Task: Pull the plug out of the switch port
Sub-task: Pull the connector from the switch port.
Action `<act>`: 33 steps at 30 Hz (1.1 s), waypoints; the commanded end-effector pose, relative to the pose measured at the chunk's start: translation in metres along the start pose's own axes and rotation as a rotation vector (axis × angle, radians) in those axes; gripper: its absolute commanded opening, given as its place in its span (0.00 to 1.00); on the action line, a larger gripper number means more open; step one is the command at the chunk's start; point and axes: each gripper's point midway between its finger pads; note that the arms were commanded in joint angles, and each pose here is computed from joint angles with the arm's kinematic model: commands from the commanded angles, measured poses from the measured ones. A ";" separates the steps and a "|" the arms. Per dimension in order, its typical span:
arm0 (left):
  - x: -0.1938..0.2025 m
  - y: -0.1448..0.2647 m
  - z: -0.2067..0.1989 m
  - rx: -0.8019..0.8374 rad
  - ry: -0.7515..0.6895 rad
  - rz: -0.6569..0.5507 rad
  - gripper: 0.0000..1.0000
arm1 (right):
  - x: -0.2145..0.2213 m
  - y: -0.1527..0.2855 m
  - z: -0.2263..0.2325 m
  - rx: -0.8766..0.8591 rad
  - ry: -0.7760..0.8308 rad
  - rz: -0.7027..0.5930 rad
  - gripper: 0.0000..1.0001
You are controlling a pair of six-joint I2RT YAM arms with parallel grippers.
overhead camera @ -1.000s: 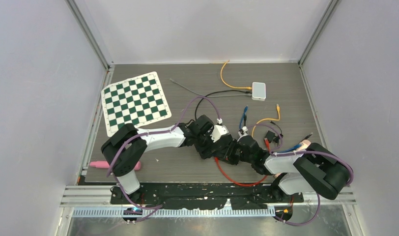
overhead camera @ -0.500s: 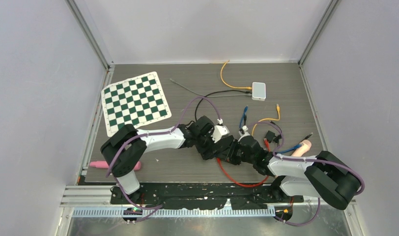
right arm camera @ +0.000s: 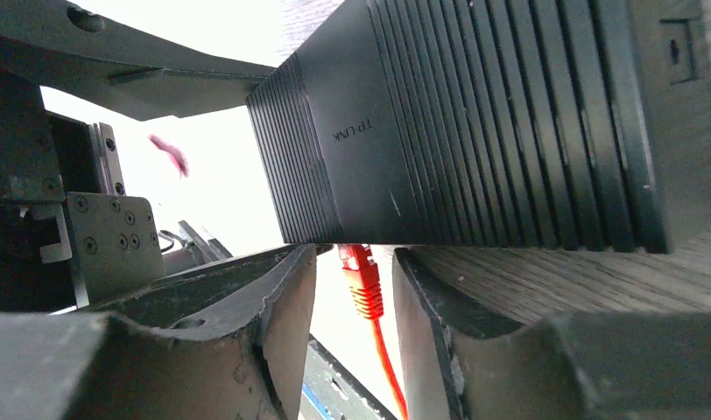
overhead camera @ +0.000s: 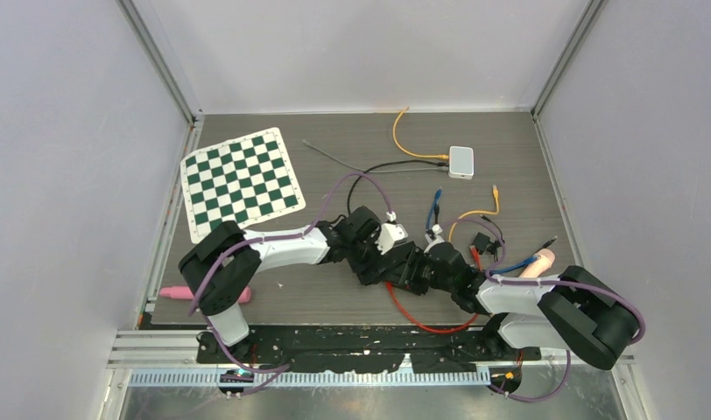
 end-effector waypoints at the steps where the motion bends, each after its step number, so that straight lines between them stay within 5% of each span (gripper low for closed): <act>1: 0.003 -0.001 -0.027 0.116 0.016 0.003 0.60 | -0.010 -0.005 -0.008 0.046 -0.011 -0.049 0.47; 7: 0.003 -0.001 -0.029 0.127 0.020 0.000 0.59 | -0.010 -0.010 -0.012 0.064 -0.018 -0.045 0.40; 17: 0.003 0.000 -0.028 0.121 0.020 0.002 0.59 | -0.006 -0.010 -0.010 0.049 0.009 -0.020 0.07; 26: 0.015 -0.003 -0.014 0.050 0.010 0.052 0.59 | 0.004 -0.007 -0.007 0.047 0.070 0.056 0.05; 33: 0.028 -0.008 -0.003 0.003 0.004 0.099 0.59 | 0.016 0.005 0.031 -0.192 0.061 0.101 0.05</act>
Point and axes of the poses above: each gripper's point midway between its finger pads, its own y axis back along the fingers, its own z axis along the line the jaws close on, x = y × z, and after that the axes turned 5 degrees about y, right-handed
